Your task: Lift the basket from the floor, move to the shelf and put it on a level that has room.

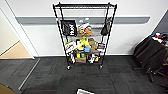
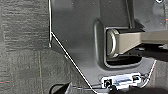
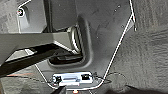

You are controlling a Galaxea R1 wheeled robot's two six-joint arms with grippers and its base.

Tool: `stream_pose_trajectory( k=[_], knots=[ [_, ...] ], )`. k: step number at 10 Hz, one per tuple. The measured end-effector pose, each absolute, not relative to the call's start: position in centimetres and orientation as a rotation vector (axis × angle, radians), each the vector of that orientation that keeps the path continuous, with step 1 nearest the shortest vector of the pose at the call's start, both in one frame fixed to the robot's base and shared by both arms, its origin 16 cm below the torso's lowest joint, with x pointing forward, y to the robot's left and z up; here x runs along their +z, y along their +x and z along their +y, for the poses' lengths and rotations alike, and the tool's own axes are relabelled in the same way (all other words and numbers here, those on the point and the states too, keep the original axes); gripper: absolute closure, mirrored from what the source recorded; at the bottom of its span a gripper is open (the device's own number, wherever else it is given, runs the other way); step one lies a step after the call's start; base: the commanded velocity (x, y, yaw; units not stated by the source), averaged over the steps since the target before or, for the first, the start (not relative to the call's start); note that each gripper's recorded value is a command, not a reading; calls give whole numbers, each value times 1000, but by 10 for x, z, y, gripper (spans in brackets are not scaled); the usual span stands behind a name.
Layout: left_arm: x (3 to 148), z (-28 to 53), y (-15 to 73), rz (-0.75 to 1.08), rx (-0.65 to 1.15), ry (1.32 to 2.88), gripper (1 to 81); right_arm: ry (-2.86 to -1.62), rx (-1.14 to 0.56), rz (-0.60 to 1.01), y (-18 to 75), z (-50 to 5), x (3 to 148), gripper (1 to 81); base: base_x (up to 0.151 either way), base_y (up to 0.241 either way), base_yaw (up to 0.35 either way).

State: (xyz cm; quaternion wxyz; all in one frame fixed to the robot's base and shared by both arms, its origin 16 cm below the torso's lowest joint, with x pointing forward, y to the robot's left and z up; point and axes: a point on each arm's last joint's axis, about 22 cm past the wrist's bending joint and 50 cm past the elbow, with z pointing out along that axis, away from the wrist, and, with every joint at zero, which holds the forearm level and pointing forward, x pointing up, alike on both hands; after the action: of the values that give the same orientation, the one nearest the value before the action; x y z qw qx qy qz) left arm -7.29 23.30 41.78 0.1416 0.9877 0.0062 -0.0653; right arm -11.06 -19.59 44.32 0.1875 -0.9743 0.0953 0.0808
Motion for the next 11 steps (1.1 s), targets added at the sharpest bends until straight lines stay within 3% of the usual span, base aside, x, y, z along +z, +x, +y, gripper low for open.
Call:
stream_pose_trajectory(
  k=[3,6,11],
  knots=[
    [422,235,-36,39,-132,2809,10,-2684,170,264,-72,-191,452,10,0,0,0],
    [419,275,32,130,-43,2841,10,-2690,109,272,-32,-208,447,10,0,0,0],
    [410,272,107,204,45,2831,10,-2681,40,249,17,-201,435,10,0,0,0]
  ],
)
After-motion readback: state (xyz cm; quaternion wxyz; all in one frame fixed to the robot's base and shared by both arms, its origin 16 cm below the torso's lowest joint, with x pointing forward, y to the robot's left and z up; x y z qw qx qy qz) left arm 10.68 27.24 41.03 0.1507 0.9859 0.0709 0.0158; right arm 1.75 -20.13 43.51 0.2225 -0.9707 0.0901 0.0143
